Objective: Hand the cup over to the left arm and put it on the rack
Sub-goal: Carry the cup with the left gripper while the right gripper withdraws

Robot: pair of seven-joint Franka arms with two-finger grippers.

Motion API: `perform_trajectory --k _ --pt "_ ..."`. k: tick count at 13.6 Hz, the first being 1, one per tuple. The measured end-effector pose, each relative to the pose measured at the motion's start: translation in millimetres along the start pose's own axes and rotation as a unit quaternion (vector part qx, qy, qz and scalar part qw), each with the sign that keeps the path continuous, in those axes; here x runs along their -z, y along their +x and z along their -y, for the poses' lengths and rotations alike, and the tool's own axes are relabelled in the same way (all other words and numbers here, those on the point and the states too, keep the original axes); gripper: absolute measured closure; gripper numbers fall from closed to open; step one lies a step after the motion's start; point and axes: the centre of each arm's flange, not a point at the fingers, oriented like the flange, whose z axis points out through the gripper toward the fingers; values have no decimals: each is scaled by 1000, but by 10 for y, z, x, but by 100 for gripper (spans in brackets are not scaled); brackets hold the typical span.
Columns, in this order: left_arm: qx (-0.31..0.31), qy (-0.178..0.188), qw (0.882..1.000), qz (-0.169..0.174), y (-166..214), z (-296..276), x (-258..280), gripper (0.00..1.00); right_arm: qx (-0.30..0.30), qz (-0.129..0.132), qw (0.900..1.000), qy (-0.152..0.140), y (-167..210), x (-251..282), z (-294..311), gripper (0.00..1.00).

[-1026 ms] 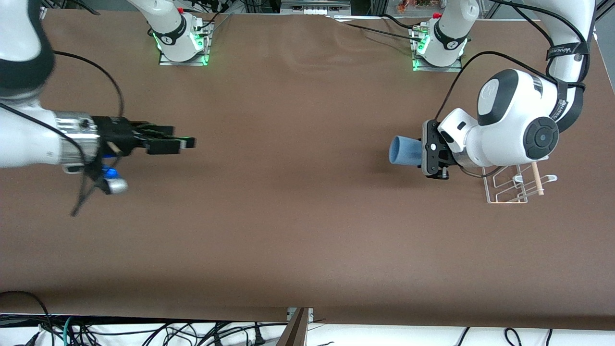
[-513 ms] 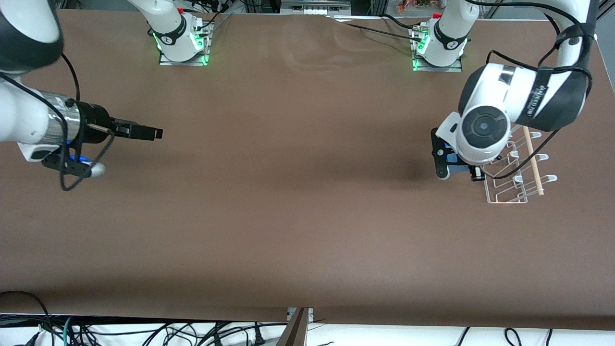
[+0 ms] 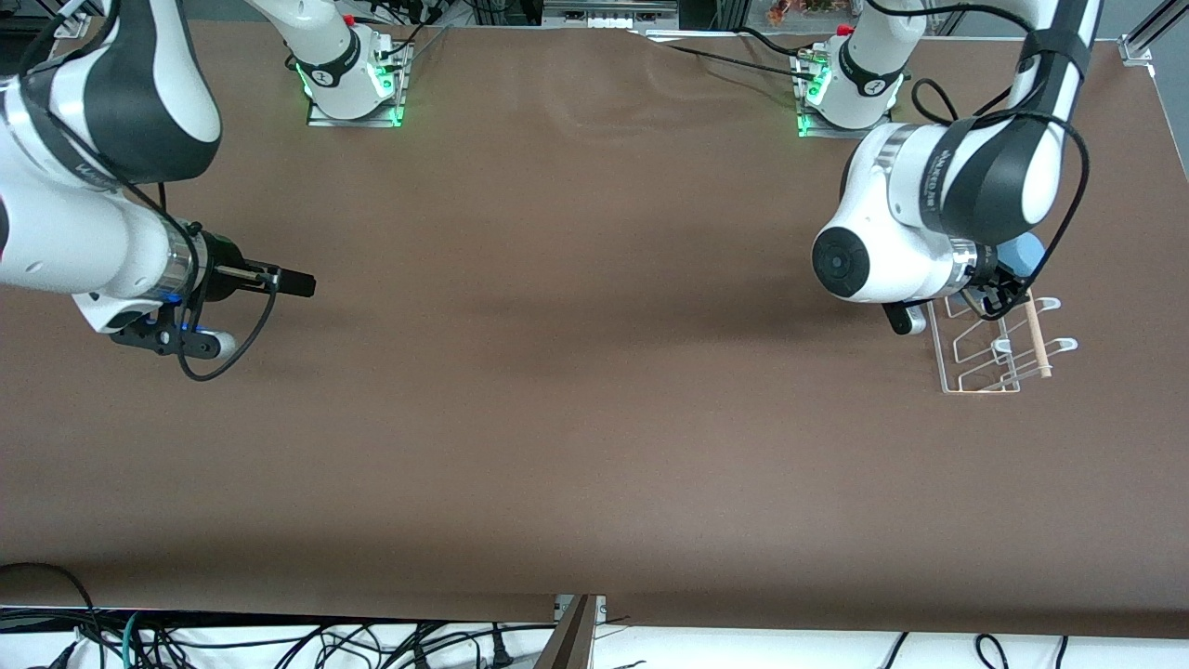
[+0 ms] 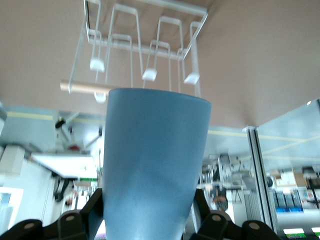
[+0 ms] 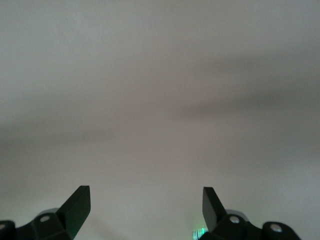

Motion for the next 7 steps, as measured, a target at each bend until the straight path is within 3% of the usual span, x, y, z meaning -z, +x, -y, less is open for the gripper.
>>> perform_trajectory --k 5,7 --pt "22 -17 997 68 -40 165 -497 26 30 -49 998 -17 -320 -74 -272 1" --pt "41 -18 994 104 231 32 -735 26 44 -61 997 -19 -265 31 -571 1"
